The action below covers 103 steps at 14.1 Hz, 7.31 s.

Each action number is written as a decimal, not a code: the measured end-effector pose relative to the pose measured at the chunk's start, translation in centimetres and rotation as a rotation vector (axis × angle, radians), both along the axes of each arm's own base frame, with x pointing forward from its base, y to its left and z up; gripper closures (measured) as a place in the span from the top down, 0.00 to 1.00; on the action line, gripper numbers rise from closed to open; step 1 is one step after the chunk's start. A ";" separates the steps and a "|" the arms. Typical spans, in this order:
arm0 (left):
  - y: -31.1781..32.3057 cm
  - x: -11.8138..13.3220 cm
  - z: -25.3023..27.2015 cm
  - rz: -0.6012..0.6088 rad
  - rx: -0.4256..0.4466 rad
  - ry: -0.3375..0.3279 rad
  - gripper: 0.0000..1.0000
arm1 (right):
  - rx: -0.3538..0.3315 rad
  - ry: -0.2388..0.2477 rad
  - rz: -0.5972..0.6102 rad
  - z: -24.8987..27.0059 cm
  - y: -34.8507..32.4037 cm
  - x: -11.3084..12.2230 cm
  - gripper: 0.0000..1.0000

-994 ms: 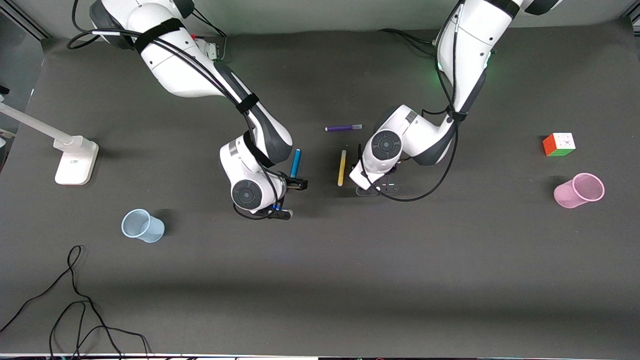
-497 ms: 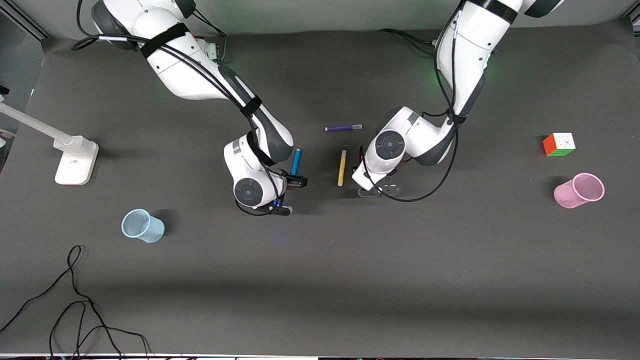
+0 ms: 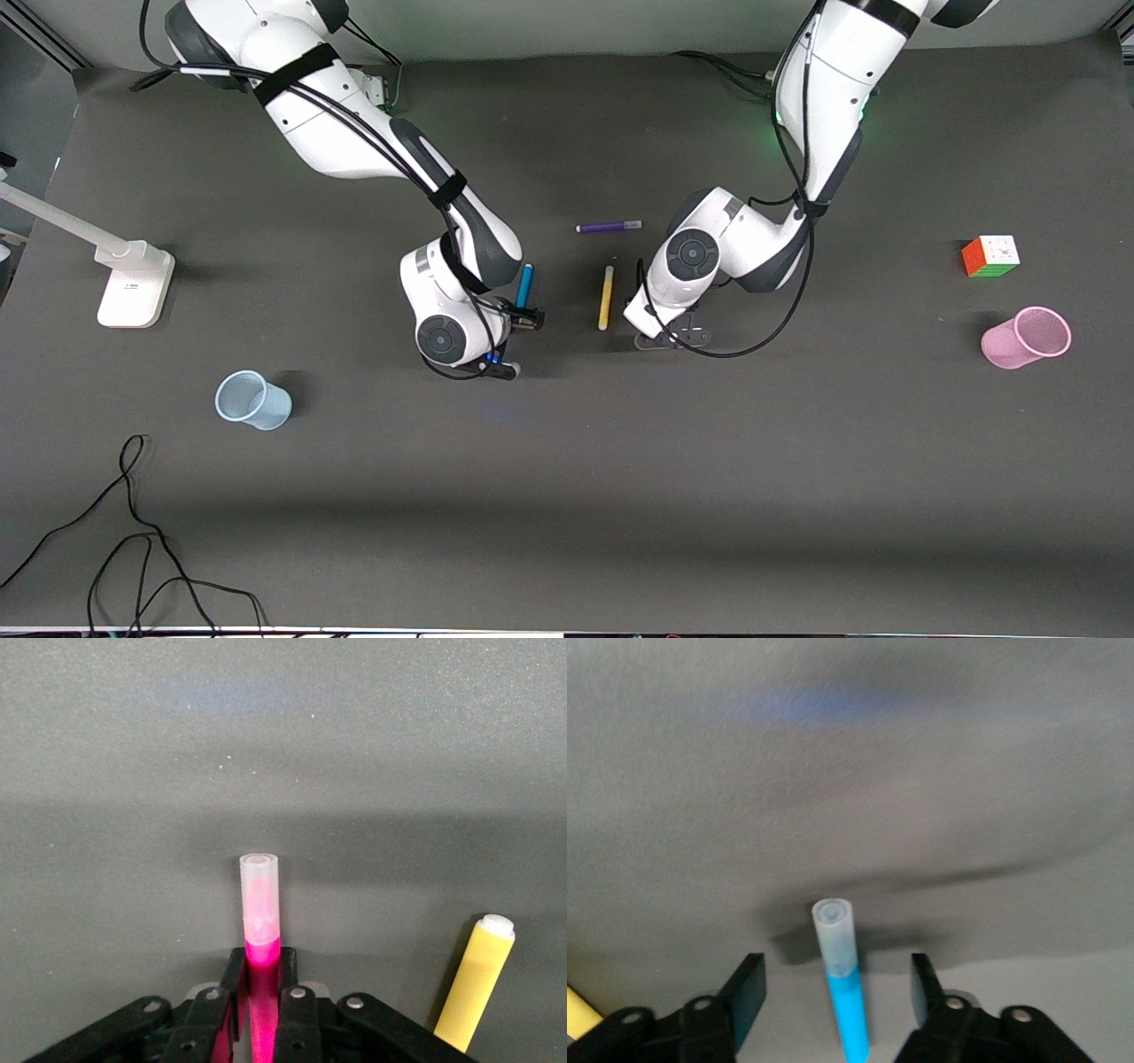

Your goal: Place pink and blue markers in matching cups

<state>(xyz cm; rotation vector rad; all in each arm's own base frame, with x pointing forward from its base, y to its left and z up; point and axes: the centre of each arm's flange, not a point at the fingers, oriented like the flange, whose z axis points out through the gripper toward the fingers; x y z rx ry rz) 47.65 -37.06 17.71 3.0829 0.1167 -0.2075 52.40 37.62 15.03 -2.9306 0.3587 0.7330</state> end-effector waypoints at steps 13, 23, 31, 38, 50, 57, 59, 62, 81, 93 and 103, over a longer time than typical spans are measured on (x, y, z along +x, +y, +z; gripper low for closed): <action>15.0 6.8 21.7 -0.089 0.068 -0.054 0.18 | 0.012 -0.019 -0.030 0.6 -0.4 1.2 0.17; 41.4 9.4 32.9 -0.523 0.037 -0.118 0.18 | 0.022 -0.297 0.001 20.2 -11.5 9.4 0.17; 58.6 8.2 26.5 -0.798 -0.188 -0.279 0.18 | -0.319 -0.552 0.159 28.3 -20.5 11.9 0.17; 67.7 6.3 13.8 -0.964 -0.387 -0.495 0.18 | -0.378 -0.599 0.305 25.9 -32.0 13.4 0.17; 71.3 3.8 7.6 -1.074 -0.468 -0.691 0.18 | -0.371 -0.830 0.437 18.4 -38.2 9.9 0.17; 71.8 4.7 8.0 -1.085 -0.480 -0.718 0.90 | -0.358 -0.865 0.438 14.8 -39.0 7.0 0.17; 71.9 5.6 9.4 -1.082 -0.472 -0.728 1.00 | -0.356 -0.855 0.437 14.1 -39.2 6.4 0.17; 70.9 7.9 15.0 -1.013 -0.454 -0.689 1.00 | -0.359 -0.844 0.423 13.7 -39.8 6.1 0.17; 28.0 10.0 38.3 -0.452 0.010 -0.175 1.00 | -0.211 -0.626 0.357 25.1 -34.8 7.1 1.00; 24.0 7.1 39.6 -0.189 0.159 0.031 1.00 | -0.030 -0.513 0.351 45.9 -31.1 1.8 1.00; 27.0 7.0 38.8 -0.094 0.081 0.004 1.00 | -0.029 -0.498 0.336 44.8 -32.1 0.2 1.00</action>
